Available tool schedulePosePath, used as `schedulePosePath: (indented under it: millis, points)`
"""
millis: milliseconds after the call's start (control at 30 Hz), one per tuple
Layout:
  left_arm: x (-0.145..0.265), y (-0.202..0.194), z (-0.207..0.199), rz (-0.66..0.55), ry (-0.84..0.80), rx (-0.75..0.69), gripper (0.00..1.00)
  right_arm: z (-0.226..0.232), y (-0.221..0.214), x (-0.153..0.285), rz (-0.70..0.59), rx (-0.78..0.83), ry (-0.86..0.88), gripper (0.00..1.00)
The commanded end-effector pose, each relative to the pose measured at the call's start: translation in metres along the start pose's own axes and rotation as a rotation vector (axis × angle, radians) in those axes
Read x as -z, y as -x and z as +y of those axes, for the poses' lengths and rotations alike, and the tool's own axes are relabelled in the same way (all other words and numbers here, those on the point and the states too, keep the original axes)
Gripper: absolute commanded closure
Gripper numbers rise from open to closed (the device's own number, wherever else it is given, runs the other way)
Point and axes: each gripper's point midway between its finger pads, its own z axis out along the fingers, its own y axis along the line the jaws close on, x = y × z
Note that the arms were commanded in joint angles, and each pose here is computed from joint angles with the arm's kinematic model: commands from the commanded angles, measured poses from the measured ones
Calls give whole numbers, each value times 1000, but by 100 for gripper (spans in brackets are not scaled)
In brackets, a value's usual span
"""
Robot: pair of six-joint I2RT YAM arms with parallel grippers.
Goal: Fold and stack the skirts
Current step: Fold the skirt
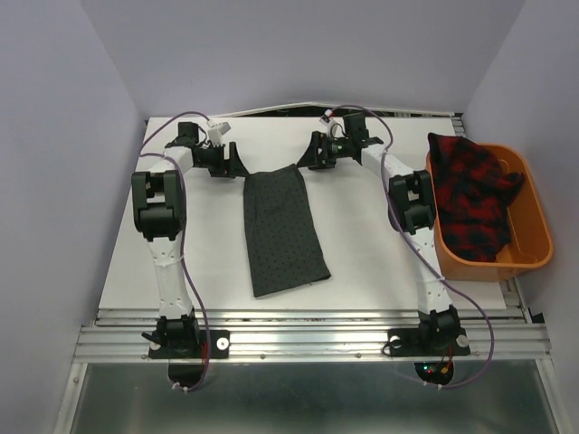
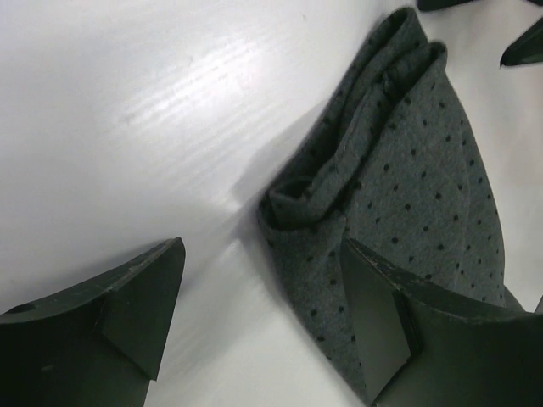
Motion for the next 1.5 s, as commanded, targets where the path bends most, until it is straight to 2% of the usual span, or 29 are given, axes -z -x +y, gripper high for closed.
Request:
schedulePosePath:
  millis: [0,167,433,500,600,633,800,833,933,1000,1067,1100,1133,1200,1300,1467]
  points:
    - [-1,29,-10,-32,-61,-39,14,4,3,-15,-19,-15,96,9]
    - [-3,28,-8,-36,-59,-40,14,6,-18,-37,24,-61,166,11]
    - [-4,24,-2,-23,-23,-48,14,7,-28,-52,44,-77,212,16]
    - [-3,27,0,-28,-5,-71,8,11,-30,-56,50,-70,220,20]
    - [6,43,6,-72,77,-131,1,16,-23,-55,38,-45,231,35]
    - [16,54,8,-95,136,-172,2,19,-18,-54,27,-23,238,45]
    - [50,92,-1,-187,245,-381,2,41,6,-43,-30,94,271,66]
    - [63,103,-14,-218,244,-440,2,52,17,-38,-53,144,293,72]
    - [95,120,-37,-308,225,-623,2,73,22,-33,-68,224,342,79]
    - [111,125,-40,-307,267,-711,2,90,27,-23,-90,297,383,91]
    - [118,124,-48,-271,236,-730,1,101,29,-16,-100,341,411,97]
    - [118,122,-51,-229,213,-806,2,117,32,-12,-107,374,432,99]
    - [115,110,-61,-164,118,-793,1,120,29,-10,-105,395,454,99]
    - [105,98,-63,-113,20,-854,2,140,31,-5,-123,451,497,99]
    - [100,86,-71,-62,-49,-896,4,150,25,-3,-133,501,523,99]
    - [89,76,-84,-55,-85,-968,4,161,23,0,-139,575,546,99]
